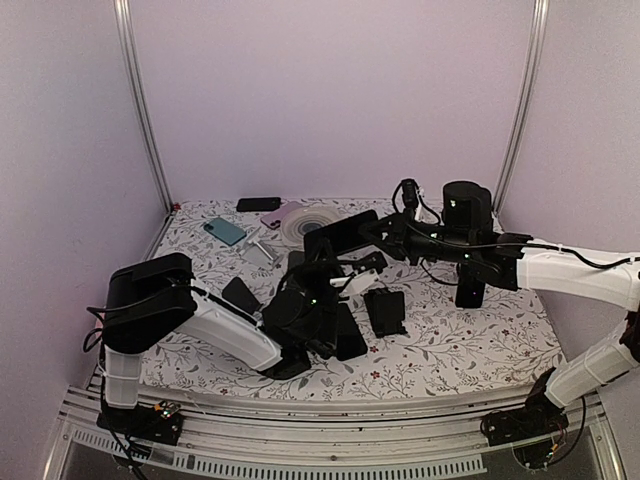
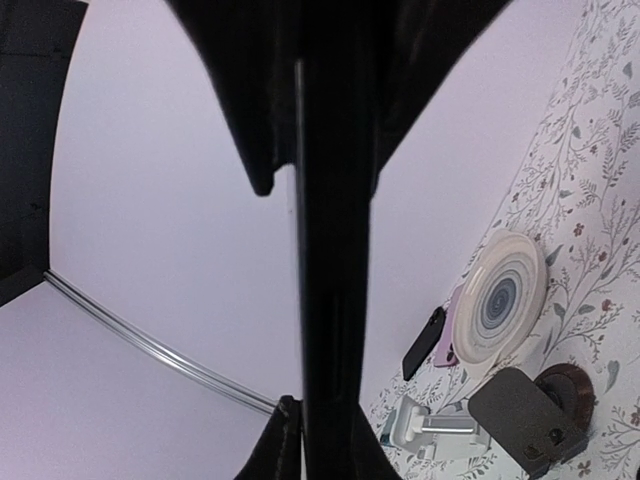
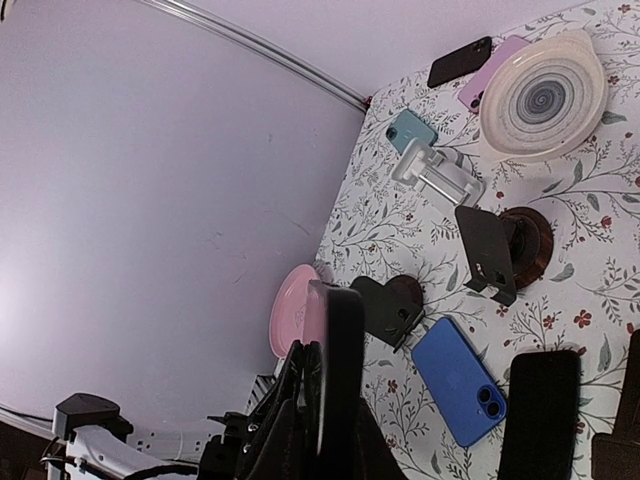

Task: Place the phone on the phone stand
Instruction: Pass from the left arm to the right, then pass from the right arm to the left

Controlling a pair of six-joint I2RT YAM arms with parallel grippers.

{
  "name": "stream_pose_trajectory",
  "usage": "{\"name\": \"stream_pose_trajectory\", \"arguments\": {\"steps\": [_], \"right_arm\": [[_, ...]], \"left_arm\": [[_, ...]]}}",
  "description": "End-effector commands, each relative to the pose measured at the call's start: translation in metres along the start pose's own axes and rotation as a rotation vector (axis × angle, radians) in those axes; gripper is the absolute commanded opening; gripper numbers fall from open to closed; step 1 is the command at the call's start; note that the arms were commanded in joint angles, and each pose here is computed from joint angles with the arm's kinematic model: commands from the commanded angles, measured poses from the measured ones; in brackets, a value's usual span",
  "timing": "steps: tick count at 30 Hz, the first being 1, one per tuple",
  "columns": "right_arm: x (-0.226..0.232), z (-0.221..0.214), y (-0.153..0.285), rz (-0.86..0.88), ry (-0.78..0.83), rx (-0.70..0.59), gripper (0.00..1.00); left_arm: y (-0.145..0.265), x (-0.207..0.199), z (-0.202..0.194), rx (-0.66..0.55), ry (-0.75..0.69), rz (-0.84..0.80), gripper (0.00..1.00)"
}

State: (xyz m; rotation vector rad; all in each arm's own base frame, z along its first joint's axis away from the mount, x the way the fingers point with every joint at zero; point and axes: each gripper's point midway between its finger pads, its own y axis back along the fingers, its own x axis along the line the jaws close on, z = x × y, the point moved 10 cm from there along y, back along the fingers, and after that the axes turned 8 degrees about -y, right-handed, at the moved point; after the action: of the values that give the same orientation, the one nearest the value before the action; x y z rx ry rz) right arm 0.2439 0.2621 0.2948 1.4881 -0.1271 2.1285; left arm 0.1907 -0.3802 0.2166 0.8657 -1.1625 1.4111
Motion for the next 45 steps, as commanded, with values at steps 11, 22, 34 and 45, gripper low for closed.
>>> {"name": "stream_pose_trajectory", "arguments": {"steps": [11,22,34,45], "right_arm": [[0.014,0.009,0.016,0.004,0.129,-0.112,0.02],[0.021,0.016,0.033,-0.044,0.172,-0.218,0.02],[0.023,0.021,0.052,-0.133,0.224,-0.312,0.02],[0.033,0.023,0.068,-0.18,0.368,-0.305,0.02]], "left_arm": [[0.007,0.041,-0.005,-0.02,0.325,0.124,0.87],[0.011,0.022,-0.003,-0.069,0.297,0.036,0.97],[0.015,0.03,0.001,-0.17,0.478,-0.325,0.96],[0.002,0.066,-0.018,-0.243,0.88,-0.713,0.93]]}}
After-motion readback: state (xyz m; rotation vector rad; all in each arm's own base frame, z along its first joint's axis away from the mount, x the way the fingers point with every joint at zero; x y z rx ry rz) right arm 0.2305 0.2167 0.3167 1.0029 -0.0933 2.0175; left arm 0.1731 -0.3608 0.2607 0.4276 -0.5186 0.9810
